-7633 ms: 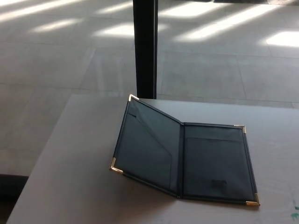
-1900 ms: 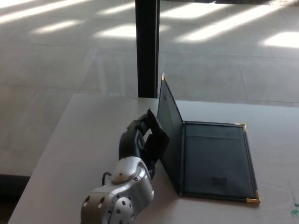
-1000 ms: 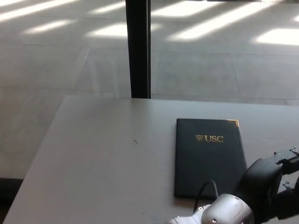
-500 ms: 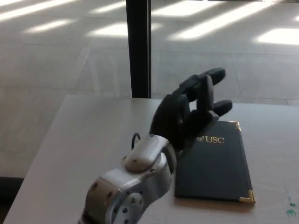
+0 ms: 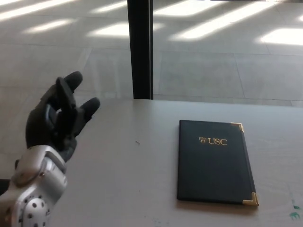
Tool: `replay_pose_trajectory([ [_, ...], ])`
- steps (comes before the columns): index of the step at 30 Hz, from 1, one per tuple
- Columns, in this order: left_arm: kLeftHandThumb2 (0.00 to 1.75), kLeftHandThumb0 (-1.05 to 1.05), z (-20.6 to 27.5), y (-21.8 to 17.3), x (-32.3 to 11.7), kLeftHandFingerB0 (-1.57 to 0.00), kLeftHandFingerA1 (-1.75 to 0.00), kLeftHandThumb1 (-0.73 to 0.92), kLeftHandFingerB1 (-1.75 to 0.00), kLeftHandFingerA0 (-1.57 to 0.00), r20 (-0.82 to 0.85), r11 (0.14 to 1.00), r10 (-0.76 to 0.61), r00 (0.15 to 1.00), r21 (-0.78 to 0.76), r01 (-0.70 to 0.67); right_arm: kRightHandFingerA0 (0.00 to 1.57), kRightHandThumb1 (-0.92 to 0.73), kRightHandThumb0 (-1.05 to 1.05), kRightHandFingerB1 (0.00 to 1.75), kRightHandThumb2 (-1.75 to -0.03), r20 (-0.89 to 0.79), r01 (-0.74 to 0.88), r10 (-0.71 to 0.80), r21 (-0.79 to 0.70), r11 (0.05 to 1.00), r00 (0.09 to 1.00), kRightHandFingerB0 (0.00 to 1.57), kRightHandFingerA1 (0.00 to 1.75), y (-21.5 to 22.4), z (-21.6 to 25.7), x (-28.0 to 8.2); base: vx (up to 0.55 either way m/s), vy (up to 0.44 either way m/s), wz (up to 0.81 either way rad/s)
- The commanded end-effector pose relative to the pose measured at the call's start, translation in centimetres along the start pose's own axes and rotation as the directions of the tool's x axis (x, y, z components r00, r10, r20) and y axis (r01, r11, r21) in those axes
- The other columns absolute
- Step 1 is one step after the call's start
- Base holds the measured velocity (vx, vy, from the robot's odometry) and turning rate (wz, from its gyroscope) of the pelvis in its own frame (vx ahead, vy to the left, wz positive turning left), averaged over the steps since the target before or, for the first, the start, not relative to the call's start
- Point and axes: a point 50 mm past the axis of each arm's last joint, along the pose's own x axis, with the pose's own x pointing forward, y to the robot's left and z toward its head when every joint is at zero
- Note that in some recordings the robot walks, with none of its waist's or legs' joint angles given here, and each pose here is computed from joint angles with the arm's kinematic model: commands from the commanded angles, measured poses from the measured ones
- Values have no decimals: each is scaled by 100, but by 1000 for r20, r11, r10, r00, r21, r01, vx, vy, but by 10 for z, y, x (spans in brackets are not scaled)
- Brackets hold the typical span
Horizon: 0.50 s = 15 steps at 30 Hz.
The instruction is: The robot uses its left hand to push the cover of the diary kept in the middle of the desk to close it
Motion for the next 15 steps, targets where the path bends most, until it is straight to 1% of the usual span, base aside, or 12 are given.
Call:
replay_pose_trajectory([
  [1, 85, -103, 3, 160, -53, -30, -45, 92, -45, -37, 142, 834, 552, 822, -89, -544, 39, -92, -71, 51, -70, 24, 6, -7, 15, 1000, 1000, 41, 72, -5, 4, -3, 0, 0, 0],
  [2, 81, -105, 0, 166, -57, -30, -44, 92, -44, -36, 125, 823, 568, 813, -93, -560, 39, -92, -71, 50, -69, 22, 16, -17, 24, 1000, 1000, 43, 71, -8, 2, -4, 0, 0, 0],
  [3, 81, -105, -4, 177, -61, -40, -47, 92, -47, -43, 100, 785, 619, 779, -99, -611, 36, -92, -71, 48, -71, 23, 14, -14, 20, 1000, 1000, 39, 69, -9, 2, -5, 0, 0, 0],
  [4, 81, -105, -7, 191, -66, -40, -47, 92, -47, -43, 71, 731, 682, 728, -103, -674, 36, -92, -71, 48, -71, 26, 4, -4, 8, 1000, 1000, 39, 69, -10, 1, -6, 0, 0, 0],
  [5, 81, -105, -7, 192, -66, -40, -47, 92, -47, -43, 72, 732, 681, 729, -102, -674, 36, -92, -71, 48, -71, 24, 5, -5, 9, 1000, 1000, 39, 69, -11, 0, -6, 0, 0, 0],
  [6, 122, -100, -5, 196, -67, -37, -54, 78, -54, -40, 76, 715, 699, 711, -75, -695, 37, -92, -72, 49, -70, 19, 9, -9, 10, 1000, 1000, 40, 70, -11, -2, -7, 0, 0, 0],
  [7, 122, -100, -4, 197, -66, -37, -54, 78, -54, -40, 77, 715, 699, 711, -71, -695, 37, -92, -72, 49, -70, 18, 11, -11, 12, 1000, 1000, 40, 70, -12, -3, -7, 0, 0, 0],
  [8, 78, -105, -5, 205, -68, -44, -51, 92, -48, -49, 61, 652, 757, 650, -130, -747, 38, -92, -74, 47, -70, 15, 9, -9, 19, 1000, 1000, 40, 70, -12, -3, -7, 0, 0, 0],
  [9, 77, -105, -7, 211, -69, -43, -54, 92, -50, -48, 25, 598, 796, 605, -186, -779, 40, -92, -74, 49, -69, 15, 16, -16, 17, 1000, 1000, 44, 70, -14, -4, -8, 0, 0, 0],
  [10, 79, -105, -9, 213, -68, -36, -57, 92, -51, -42, -8, 575, 806, 592, -224, -787, 39, -92, -74, 50, -69, 16, 17, -17, 10, 1000, 1000, 42, 70, -15, -4, -9, 0, 0, 0],
  [11, 88, -105, -12, 216, -68, -28, -65, 92, -55, -35, -44, 568, 803, 594, -245, -786, 38, -92, -74, 50, -68, 14, 11, -12, 19, 1000, 1000, 42, 69, -15, -4, -10, 0, 0, 0],
  [15, 86, -105, -17, 222, -68, -25, -69, 92, -56, -38, -76, 545, 811, 580, -258, -798, 37, -92, -75, 50, -69, 15, -3, 2, 25, 1000, 1000, 40, 69, -14, -3, -9, 0, 0, 0],
])
